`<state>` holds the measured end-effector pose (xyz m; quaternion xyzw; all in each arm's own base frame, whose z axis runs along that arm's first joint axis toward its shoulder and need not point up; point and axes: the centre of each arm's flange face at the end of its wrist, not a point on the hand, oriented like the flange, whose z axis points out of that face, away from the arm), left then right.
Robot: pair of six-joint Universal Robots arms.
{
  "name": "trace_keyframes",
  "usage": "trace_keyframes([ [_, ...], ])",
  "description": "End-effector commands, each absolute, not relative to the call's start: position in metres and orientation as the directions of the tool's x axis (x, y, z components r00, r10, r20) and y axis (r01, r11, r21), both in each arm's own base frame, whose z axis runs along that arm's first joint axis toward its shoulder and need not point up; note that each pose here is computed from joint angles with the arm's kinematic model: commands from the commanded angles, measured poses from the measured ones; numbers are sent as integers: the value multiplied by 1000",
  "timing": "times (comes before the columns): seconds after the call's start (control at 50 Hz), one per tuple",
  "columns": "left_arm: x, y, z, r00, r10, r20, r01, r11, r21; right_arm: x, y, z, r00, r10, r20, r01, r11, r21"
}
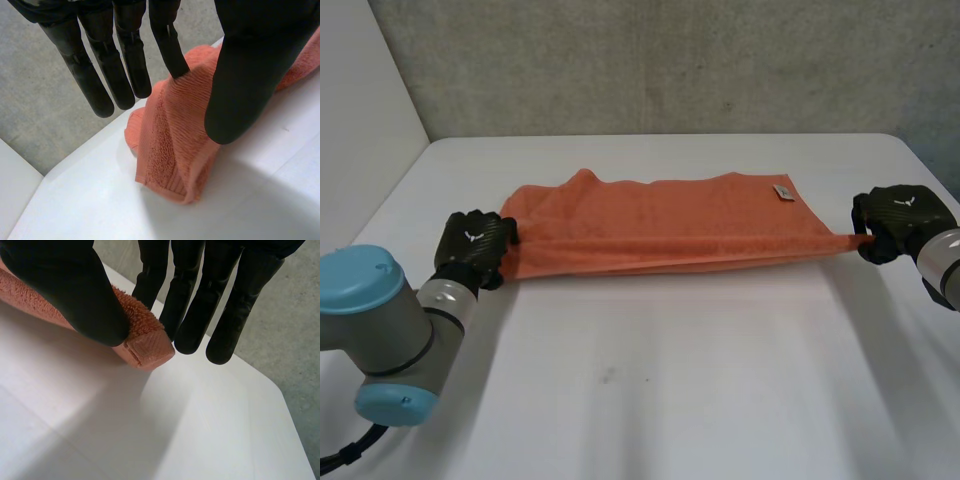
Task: Fold the laundry
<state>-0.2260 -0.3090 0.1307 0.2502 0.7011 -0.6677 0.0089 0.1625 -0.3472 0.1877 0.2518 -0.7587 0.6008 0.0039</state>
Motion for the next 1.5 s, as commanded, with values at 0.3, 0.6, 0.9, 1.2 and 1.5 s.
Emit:
trace_keyframes([
  [0.3, -223, -301, 136, -879, 345, -330, 357, 16, -934, 148, -351, 184, -877, -349, 330, -405, 167, -899],
  [0.6, -203, -261, 133, -896, 392, -209, 352, 340, -872, 149, -353, 182, -875, -347, 337, -407, 151, -901],
  [0.9, -200, -283, 124, -909, 353, -221, 324, 266, -908, 150, -350, 176, -873, -356, 334, -410, 164, -897],
  [1.2, -204, -302, 122, -912, 333, -240, 314, 188, -931, 150, -349, 172, -871, -359, 334, -412, 167, -896],
  [1.5, -176, -308, 191, -948, 202, -246, 261, 51, -964, 149, -350, 205, -859, -340, 382, -439, 106, -892],
])
